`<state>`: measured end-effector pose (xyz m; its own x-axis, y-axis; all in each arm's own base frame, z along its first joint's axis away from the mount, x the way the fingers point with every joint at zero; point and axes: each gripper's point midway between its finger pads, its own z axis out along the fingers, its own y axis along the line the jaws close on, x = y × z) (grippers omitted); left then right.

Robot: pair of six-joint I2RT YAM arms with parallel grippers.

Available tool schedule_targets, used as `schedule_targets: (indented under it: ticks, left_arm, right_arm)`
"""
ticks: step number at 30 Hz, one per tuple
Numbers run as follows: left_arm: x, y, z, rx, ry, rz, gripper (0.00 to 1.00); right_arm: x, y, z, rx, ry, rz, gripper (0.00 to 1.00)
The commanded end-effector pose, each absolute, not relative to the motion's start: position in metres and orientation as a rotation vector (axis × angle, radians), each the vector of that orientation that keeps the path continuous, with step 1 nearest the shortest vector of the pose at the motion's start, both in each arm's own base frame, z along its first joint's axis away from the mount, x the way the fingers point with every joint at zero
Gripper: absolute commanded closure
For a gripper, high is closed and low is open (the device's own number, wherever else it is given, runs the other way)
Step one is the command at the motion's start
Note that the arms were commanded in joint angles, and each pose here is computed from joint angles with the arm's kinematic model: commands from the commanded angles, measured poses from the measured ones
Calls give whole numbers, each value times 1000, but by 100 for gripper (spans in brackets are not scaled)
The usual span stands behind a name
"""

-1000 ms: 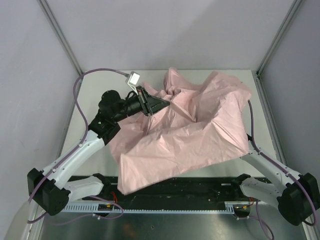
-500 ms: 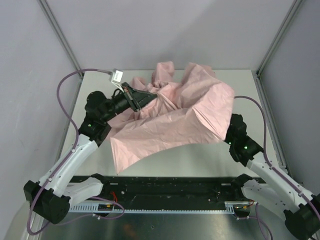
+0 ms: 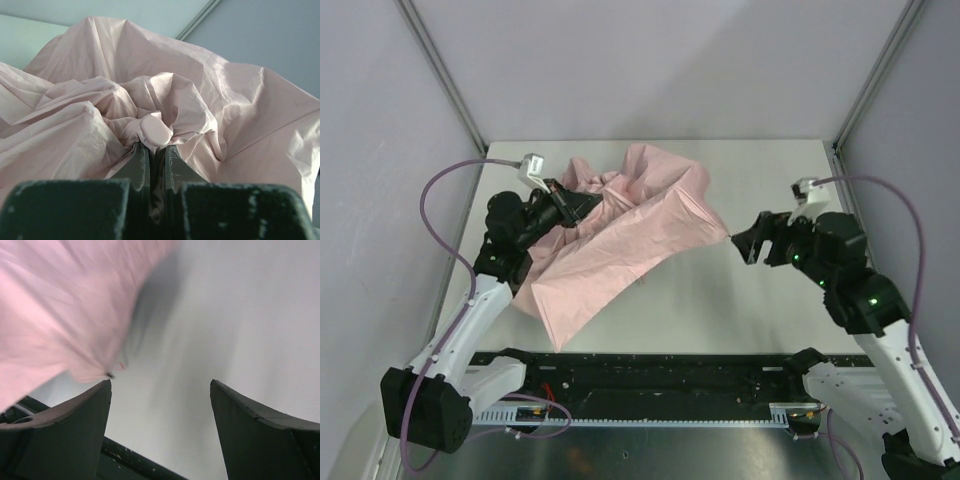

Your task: Put away the umbrella

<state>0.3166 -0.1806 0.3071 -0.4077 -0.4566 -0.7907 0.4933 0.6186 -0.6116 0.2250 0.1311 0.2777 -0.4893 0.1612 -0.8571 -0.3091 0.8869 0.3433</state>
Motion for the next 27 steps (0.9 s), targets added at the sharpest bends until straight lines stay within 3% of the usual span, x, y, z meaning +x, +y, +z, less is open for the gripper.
schedule_targets:
  ticks: [1,5,8,10,15,18,24,27]
  left_arm:
    - [314,-178,329,142,1602,-1026,100]
    - [302,-188,328,234,1607,-1079,100]
    - [294,-195,328,297,1609,-1127,100]
    - [288,-199,330,322,1604,-1159,100]
    - [267,-218,336,410,1567,-1265,100]
    - [247,-239,342,496,1526,-1319,100]
    - [203,-262,366,650,1397,-1371,100]
    - [192,-260,373,703,1338,-1360,100]
  right_arm:
    - [214,139,339,-323,1893,572,17]
    - [209,178,366,-528,1786,727,16]
    - [208,211,379,-616,1728,859,24]
    - [208,234,384,-648,1702,925,35]
    - [197,306,379,-708,1681,1027,73]
    - [188,347,369,-732,1680,1052,83]
    - [204,369,340,-699,1752,984,85]
    - [192,365,337,-771,1755,998,64]
